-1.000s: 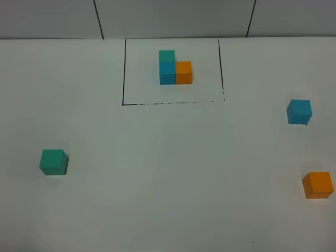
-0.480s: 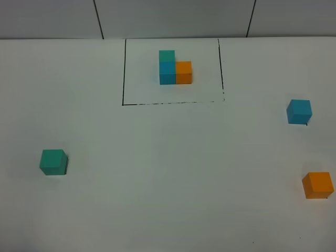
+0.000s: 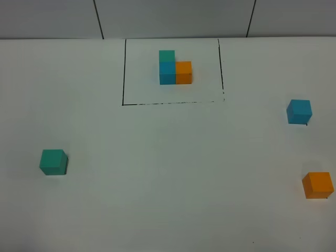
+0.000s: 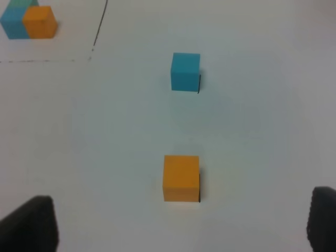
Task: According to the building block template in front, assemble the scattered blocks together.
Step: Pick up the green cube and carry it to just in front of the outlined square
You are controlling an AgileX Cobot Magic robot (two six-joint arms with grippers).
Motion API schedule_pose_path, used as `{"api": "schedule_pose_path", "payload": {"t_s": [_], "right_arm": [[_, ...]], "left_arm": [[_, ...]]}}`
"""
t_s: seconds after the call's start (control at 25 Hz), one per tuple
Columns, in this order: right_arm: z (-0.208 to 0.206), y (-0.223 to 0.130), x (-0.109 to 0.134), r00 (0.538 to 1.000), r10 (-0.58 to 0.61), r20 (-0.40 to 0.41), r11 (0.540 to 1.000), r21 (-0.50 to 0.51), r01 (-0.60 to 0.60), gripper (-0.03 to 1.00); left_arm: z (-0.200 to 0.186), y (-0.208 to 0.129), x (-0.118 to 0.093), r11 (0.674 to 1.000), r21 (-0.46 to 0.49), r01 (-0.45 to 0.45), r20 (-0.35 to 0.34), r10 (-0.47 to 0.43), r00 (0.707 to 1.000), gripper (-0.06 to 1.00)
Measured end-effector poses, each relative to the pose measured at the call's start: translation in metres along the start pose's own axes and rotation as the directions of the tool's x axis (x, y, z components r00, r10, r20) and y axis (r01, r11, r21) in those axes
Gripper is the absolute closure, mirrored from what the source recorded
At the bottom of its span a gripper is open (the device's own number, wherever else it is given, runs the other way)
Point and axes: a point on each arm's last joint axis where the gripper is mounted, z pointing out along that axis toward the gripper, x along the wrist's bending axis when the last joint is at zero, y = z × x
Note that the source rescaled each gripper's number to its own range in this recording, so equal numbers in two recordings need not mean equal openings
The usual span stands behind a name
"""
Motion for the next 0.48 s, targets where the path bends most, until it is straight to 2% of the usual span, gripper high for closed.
{"api": "schedule_pose_path", "payload": {"t_s": [0.28, 0.48], "right_arm": [[0.0, 0.0, 0.0, 1.0, -0.001, 0.0, 1.0, 0.0, 0.001, 0.08], [0.0, 0.0, 0.0, 1.0, 0.0, 0.0, 1.0, 0.0, 0.0, 0.08]], "left_arm": [[0.001, 0.004, 0.001, 1.0, 0.02, -0.002, -0.008, 0.002, 1.0, 0.25], [0.013, 0.034, 0.004, 0.987, 0.153, 0.055, -0.035, -0.05, 0.998, 0.11]]}}
